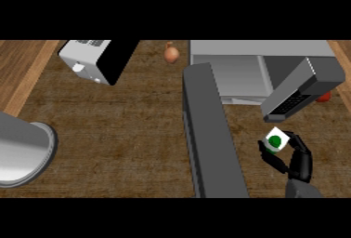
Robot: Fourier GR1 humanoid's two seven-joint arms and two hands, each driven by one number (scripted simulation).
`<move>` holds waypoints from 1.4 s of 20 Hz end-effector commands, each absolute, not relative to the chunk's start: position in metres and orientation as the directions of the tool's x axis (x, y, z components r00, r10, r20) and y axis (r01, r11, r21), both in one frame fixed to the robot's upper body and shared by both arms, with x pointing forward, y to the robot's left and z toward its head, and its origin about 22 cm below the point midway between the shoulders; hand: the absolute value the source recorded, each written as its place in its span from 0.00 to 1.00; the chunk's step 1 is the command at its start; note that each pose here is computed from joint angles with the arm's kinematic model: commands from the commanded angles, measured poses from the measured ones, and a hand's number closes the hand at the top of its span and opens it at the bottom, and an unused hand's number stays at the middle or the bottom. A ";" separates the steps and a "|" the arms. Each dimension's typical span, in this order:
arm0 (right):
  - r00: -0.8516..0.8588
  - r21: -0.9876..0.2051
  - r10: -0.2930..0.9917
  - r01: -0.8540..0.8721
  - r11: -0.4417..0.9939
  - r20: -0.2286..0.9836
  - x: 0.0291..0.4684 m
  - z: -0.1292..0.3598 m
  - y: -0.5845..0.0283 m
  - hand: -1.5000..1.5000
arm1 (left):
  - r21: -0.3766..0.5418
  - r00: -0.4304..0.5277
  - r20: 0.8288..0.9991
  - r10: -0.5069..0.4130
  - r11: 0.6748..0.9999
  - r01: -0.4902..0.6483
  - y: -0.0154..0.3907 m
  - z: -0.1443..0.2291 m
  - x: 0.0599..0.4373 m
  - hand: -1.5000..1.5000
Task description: Pick up the milk, place it into the microwave and close the microwave
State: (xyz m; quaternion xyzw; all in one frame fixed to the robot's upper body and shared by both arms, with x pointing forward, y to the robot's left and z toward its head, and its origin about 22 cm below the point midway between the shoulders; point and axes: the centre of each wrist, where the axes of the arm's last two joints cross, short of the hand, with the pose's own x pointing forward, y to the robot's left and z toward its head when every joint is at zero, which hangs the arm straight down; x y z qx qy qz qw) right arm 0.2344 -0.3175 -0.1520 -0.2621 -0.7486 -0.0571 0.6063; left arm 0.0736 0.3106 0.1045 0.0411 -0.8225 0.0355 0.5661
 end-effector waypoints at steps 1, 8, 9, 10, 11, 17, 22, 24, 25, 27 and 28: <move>-0.198 -0.230 0.356 0.469 0.852 0.913 0.244 -0.155 -0.295 1.00 | -0.012 -0.377 0.926 -0.030 0.994 -0.109 0.308 0.116 0.062 0.00; -0.335 -0.197 0.246 0.173 0.965 0.910 0.277 -0.127 -0.307 1.00 | -0.022 -0.378 0.926 -0.010 0.996 -0.081 0.305 0.117 0.075 0.00; -0.334 -0.192 0.227 0.135 0.972 0.915 0.274 -0.127 -0.318 1.00 | -0.011 -0.383 0.924 -0.023 0.996 -0.087 0.318 0.109 0.074 0.00; -0.358 -0.206 0.206 0.039 0.978 0.911 0.278 -0.123 -0.314 1.00 | -0.014 -0.369 0.929 -0.022 0.995 -0.095 0.320 0.107 0.077 0.00; -0.375 -0.207 0.179 -0.036 0.978 0.910 0.281 -0.122 -0.310 1.00 | -0.005 -0.375 0.926 -0.030 0.996 -0.091 0.316 0.110 0.073 0.00; -0.389 -0.078 -0.012 -0.215 0.973 0.921 0.290 -0.111 -0.309 1.00 | -0.020 -0.372 0.928 -0.013 0.996 -0.085 0.313 0.114 0.063 0.00; -0.429 -0.141 0.039 -0.208 0.968 0.902 0.308 -0.088 -0.275 1.00 | -0.014 -0.354 0.934 -0.036 0.990 -0.138 0.317 0.113 0.069 0.00; -0.429 -0.146 0.047 -0.201 0.969 0.902 0.308 -0.085 -0.274 1.00 | -0.011 -0.379 0.925 -0.040 0.992 -0.129 0.321 0.119 0.056 0.00; -0.424 -0.154 0.064 -0.182 0.971 0.904 0.323 -0.070 -0.255 1.00 | -0.005 -0.359 0.933 -0.041 0.992 -0.126 0.322 0.115 0.045 0.00; -0.436 -0.192 0.116 -0.133 0.972 0.893 0.321 -0.066 -0.250 1.00 | -0.011 -0.359 0.933 -0.034 0.992 -0.123 0.327 0.103 0.046 0.00; -0.436 -0.169 0.084 -0.160 0.973 0.896 0.332 -0.044 -0.250 1.00 | -0.012 -0.351 0.936 -0.034 0.992 -0.129 0.327 0.110 0.058 0.00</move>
